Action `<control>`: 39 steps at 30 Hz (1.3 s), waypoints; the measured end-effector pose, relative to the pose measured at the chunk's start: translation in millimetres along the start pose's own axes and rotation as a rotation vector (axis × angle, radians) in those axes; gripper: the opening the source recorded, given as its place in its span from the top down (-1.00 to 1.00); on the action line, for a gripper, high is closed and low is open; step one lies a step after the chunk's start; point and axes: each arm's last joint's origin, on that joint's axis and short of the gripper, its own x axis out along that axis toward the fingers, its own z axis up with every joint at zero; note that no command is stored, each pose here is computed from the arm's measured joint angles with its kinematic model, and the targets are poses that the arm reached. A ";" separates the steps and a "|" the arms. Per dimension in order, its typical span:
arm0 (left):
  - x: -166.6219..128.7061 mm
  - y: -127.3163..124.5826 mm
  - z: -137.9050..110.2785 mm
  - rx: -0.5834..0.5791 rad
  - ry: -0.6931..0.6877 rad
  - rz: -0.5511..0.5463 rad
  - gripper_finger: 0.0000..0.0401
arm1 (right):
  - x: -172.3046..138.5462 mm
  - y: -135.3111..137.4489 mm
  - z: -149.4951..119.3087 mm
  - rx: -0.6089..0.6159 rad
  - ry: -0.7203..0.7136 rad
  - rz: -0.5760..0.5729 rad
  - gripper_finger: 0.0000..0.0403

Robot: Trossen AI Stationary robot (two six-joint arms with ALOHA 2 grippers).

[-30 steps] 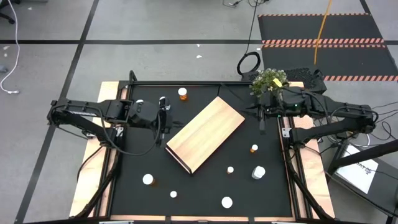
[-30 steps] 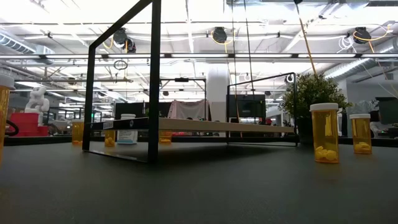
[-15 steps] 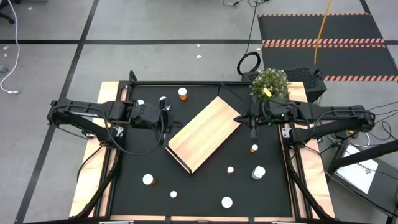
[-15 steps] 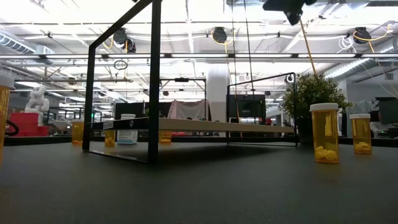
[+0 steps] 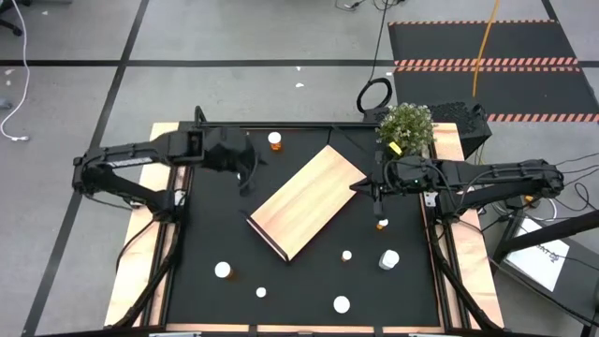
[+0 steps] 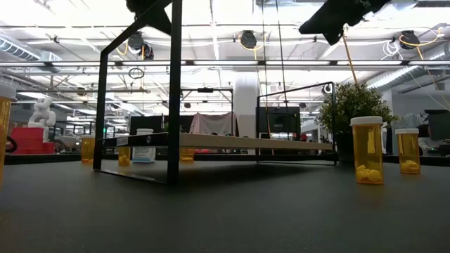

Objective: Pick and place medicine bottles onto shelf by color
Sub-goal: Put the large orange pill bottle on the shelf

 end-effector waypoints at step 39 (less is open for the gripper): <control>44.8 79.7 -40.1 -0.465 0.505 0.342 -0.23 | 0.0 0.3 2.8 -0.103 -0.029 0.002 1.00</control>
